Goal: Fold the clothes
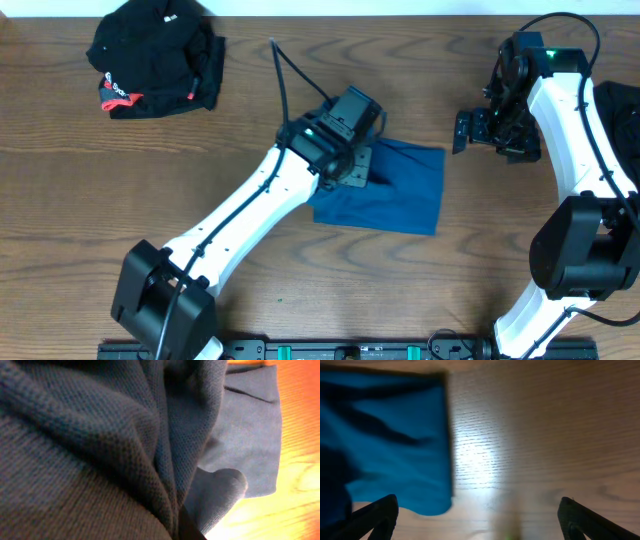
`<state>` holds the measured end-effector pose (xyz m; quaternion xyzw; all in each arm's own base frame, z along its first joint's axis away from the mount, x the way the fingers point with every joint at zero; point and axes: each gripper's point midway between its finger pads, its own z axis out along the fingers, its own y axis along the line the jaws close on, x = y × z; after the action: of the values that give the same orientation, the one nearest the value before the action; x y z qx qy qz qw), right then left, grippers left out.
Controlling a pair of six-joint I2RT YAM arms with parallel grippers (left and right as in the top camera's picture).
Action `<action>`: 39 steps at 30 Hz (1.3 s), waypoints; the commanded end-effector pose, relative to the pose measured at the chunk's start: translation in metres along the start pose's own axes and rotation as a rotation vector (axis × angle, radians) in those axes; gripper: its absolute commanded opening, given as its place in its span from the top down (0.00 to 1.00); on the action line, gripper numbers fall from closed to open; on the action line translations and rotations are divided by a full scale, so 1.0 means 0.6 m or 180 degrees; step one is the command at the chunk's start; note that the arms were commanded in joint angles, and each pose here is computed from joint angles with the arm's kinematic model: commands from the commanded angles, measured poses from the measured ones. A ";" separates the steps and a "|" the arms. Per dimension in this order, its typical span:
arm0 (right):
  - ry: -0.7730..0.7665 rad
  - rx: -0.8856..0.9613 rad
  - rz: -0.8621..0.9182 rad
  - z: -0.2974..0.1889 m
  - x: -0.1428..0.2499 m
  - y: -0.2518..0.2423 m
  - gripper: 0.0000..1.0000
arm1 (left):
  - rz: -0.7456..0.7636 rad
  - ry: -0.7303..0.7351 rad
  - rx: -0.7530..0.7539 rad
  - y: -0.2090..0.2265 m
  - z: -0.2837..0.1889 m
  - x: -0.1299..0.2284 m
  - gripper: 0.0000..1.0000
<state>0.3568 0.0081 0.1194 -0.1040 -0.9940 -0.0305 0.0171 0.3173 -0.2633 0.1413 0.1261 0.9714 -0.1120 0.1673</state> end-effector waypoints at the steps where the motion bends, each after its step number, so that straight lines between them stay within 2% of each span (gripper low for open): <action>1: -0.0003 -0.0090 -0.0062 0.000 -0.005 0.008 0.01 | 0.0028 -0.0174 0.0080 -0.024 -0.019 -0.016 0.92; 3: -0.0010 -0.0103 -0.0064 0.000 -0.006 0.009 0.01 | 0.0083 -0.0203 0.0134 -0.040 -0.020 -0.016 0.83; 5: -0.0018 -0.0104 -0.0065 0.000 -0.008 0.009 0.01 | 0.0142 -0.0232 0.0181 -0.056 -0.021 -0.014 0.63; 10: -0.0065 -0.0115 -0.0024 -0.001 -0.015 0.002 0.01 | 0.0336 -0.0281 0.0315 -0.106 -0.019 -0.002 0.62; 13: -0.0086 -0.0168 0.0072 -0.006 -0.021 -0.011 0.01 | 0.0476 -0.0276 0.0429 -0.144 -0.011 0.012 0.72; 17: -0.0127 -0.0185 0.0193 -0.019 -0.023 -0.034 0.01 | 0.0549 -0.0245 0.0523 -0.185 0.003 0.032 0.72; 23: -0.0264 -0.0206 0.0164 -0.047 -0.019 -0.039 0.01 | 0.0785 -0.0361 0.0660 -0.224 -0.002 0.036 0.55; 25: -0.0283 -0.0253 0.0114 -0.055 -0.015 -0.033 0.01 | 0.0903 -0.0423 0.0612 -0.219 -0.009 0.031 0.42; 26: -0.0283 -0.0344 0.0057 -0.059 -0.012 -0.025 0.01 | 0.0888 -0.0486 0.0486 -0.204 -0.015 0.023 0.34; 28: -0.0271 -0.0602 -0.0101 -0.065 -0.007 -0.002 0.01 | 0.0798 -0.0647 0.0167 -0.163 -0.036 -0.001 0.27; 31: -0.0251 -0.1084 -0.0367 -0.074 -0.001 0.042 0.01 | 0.0515 -0.1008 -0.0344 -0.077 -0.101 -0.049 0.09; 35: -0.0209 -0.1607 -0.0683 -0.087 0.016 0.100 0.01 | 0.0019 -0.1288 -0.0592 0.026 -0.181 -0.083 0.05; 39: -0.0018 -0.1688 -0.0700 -0.069 0.040 0.140 0.01 | -0.0513 -0.1270 -0.0883 0.148 -0.227 -0.081 0.03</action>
<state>0.3605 0.0591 0.1582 -0.0243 -0.9704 -0.2394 -0.0220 0.3370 -0.1981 0.2494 0.0608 0.9367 -0.0416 0.3423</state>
